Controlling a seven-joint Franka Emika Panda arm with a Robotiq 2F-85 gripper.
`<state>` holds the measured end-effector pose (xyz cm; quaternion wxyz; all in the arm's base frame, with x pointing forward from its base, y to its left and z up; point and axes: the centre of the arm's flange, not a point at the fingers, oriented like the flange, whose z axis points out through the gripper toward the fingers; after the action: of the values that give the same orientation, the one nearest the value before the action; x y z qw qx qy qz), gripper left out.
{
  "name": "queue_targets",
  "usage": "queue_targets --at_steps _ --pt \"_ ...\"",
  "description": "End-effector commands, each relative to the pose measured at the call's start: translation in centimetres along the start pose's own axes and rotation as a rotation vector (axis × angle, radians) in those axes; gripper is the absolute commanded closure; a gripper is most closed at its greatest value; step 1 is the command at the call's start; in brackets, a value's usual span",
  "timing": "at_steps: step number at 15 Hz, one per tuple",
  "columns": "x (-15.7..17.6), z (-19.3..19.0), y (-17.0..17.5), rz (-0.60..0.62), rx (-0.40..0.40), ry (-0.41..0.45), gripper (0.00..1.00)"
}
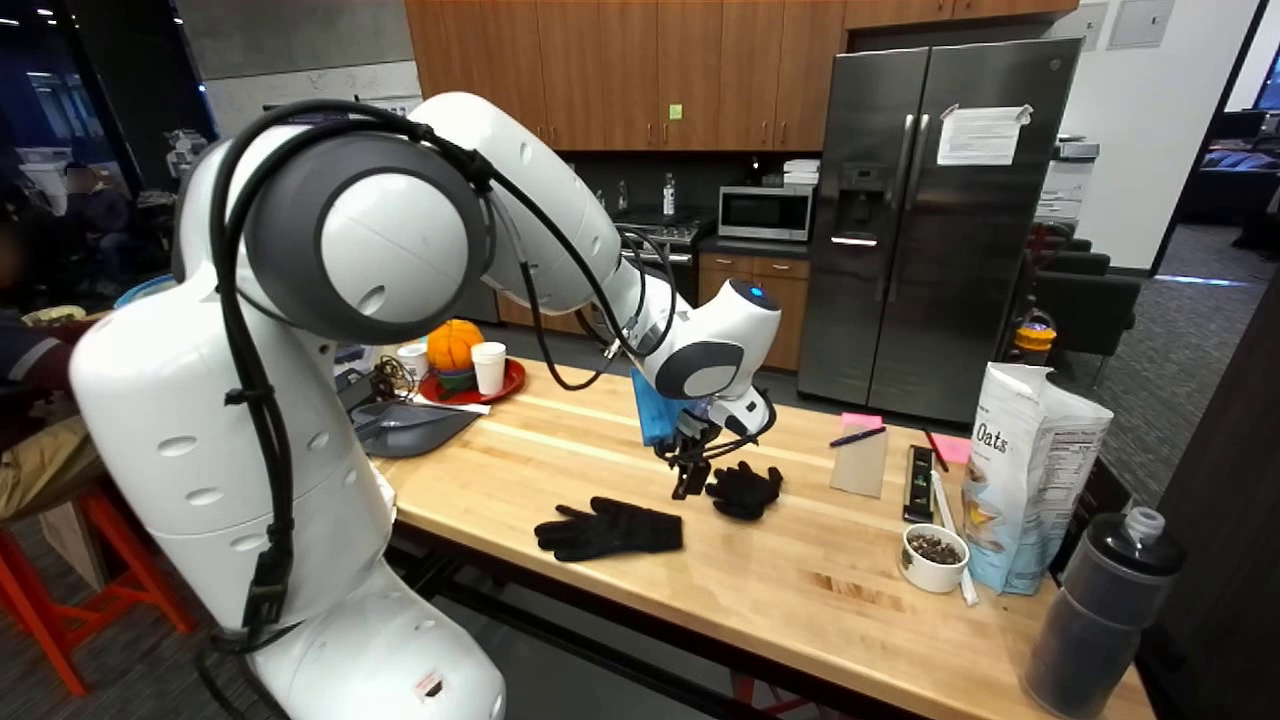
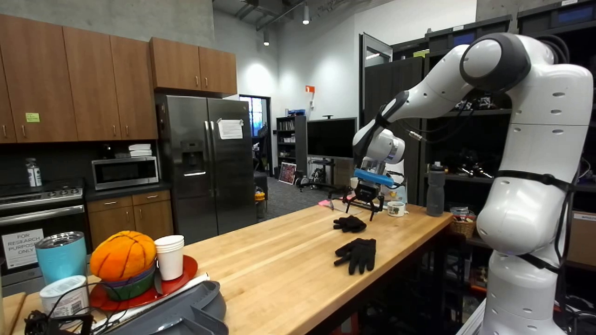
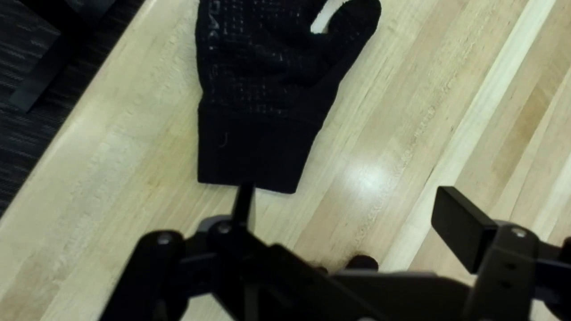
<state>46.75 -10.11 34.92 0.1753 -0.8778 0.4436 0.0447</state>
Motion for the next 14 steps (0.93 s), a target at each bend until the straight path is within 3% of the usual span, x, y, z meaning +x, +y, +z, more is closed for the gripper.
queue_targets --at_steps 1,14 --pt "1.9 1.4 -0.2 0.03 0.015 0.044 0.0" --pt "5.4 3.0 0.5 0.223 0.06 0.304 0.0"
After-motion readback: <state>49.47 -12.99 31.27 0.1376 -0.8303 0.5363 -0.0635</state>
